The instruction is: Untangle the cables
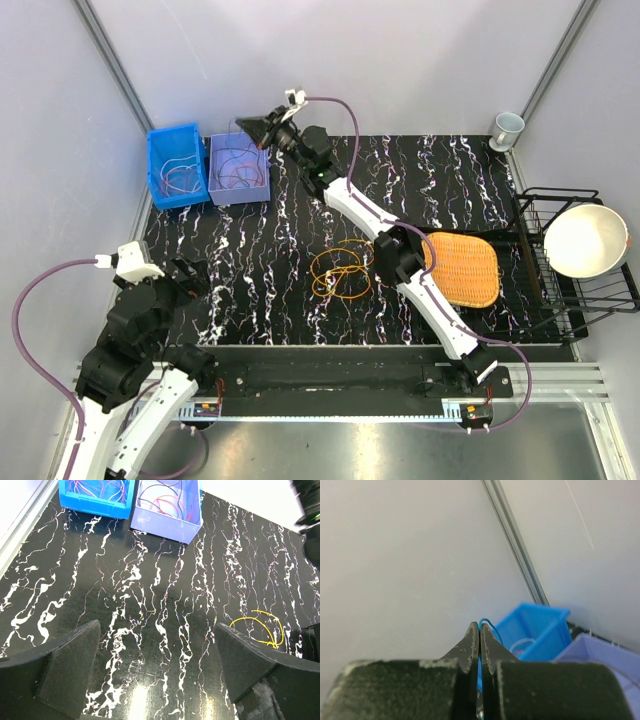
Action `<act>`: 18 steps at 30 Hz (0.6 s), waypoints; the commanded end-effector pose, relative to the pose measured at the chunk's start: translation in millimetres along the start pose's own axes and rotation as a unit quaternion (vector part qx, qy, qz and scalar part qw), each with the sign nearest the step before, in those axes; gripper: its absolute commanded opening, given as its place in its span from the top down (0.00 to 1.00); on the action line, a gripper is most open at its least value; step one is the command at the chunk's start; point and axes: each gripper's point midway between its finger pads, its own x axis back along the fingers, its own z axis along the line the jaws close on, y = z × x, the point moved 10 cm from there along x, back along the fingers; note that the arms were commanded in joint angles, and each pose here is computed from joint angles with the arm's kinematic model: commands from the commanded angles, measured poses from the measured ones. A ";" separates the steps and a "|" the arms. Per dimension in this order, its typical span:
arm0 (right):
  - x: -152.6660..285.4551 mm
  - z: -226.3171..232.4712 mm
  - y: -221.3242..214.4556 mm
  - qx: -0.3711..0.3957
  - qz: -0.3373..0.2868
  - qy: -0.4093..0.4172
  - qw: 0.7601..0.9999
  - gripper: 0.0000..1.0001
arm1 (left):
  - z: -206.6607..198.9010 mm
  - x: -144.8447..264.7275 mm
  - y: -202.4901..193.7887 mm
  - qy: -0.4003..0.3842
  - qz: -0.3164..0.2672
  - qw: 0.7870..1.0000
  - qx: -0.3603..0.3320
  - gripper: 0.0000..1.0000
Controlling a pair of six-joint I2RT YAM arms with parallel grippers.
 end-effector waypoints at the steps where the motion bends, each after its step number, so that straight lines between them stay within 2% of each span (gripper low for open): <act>1: -15.3 47.6 69.9 0.019 -0.110 0.057 0.992 1.00 | -5.4 -2.6 5.5 -0.016 -0.014 1.000 0.005 0.01; 7: -15.3 30.7 58.0 0.060 -0.142 0.024 0.988 1.00 | -5.3 -2.9 4.7 -0.016 -0.014 1.000 0.006 0.01; 12: -10.6 0.9 27.7 0.100 -0.139 -0.023 0.985 1.00 | -4.7 -1.7 5.1 -0.018 -0.017 1.000 0.007 0.02; 18: -0.9 -35.2 -9.9 0.100 -0.154 -0.117 0.976 0.98 | -4.0 -0.8 5.0 -0.018 -0.020 1.000 0.010 0.02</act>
